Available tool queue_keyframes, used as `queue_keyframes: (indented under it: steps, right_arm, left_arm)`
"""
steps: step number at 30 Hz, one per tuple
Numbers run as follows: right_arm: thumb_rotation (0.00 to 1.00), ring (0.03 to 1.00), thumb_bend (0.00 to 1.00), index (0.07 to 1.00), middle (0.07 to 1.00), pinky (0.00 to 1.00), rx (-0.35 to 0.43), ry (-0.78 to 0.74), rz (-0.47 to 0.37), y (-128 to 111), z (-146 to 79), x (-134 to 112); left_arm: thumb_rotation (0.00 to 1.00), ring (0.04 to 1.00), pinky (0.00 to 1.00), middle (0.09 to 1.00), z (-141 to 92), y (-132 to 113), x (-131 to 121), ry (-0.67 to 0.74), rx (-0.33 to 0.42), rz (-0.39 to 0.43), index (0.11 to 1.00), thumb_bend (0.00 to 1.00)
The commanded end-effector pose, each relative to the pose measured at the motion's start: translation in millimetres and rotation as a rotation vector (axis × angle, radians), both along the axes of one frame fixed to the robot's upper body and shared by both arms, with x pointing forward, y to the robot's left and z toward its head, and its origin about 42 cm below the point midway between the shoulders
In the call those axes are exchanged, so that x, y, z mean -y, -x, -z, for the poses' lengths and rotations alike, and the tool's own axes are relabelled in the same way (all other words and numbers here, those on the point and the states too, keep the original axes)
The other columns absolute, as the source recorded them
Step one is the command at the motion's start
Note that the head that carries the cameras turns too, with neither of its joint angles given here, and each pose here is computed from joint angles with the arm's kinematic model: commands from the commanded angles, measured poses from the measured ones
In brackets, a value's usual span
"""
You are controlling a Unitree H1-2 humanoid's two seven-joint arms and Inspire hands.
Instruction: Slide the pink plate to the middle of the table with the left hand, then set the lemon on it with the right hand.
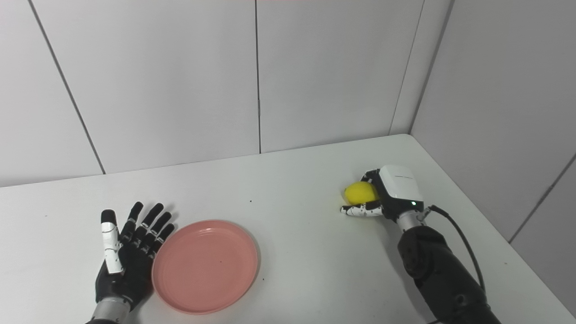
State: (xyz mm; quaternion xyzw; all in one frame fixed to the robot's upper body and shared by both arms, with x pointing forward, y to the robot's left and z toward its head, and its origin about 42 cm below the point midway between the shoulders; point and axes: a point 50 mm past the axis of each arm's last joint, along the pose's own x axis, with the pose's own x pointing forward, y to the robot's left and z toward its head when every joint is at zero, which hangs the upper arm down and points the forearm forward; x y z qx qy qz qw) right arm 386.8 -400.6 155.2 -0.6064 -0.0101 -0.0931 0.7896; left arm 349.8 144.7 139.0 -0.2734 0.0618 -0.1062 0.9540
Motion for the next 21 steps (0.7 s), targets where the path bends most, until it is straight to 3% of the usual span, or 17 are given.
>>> queue_keyframes:
  steps: [1, 10, 21]
  right_arm:
    - [0.43, 0.229, 0.62, 0.332, 0.292, 0.18, 0.006, 0.019, -0.023, -5, -8, 4]
    - [0.46, 0.274, 0.63, 0.393, 0.338, 0.22, -0.018, 0.019, -0.024, -4, -5, 5]
    - [0.46, 0.237, 0.63, 0.326, 0.300, 0.19, -0.001, 0.017, -0.065, -4, -16, 2]
  left_arm:
    - [0.86, 0.876, 0.90, 0.875, 17, 9, 2, -0.003, -0.107, 0.008, 0.987, 0.78]
    - [0.85, 0.874, 0.90, 0.867, 19, 8, 2, 0.001, -0.109, 0.008, 0.986, 0.78]
    - [0.86, 0.869, 0.89, 0.862, 18, 9, 5, 0.001, -0.108, 0.015, 0.990, 0.75]
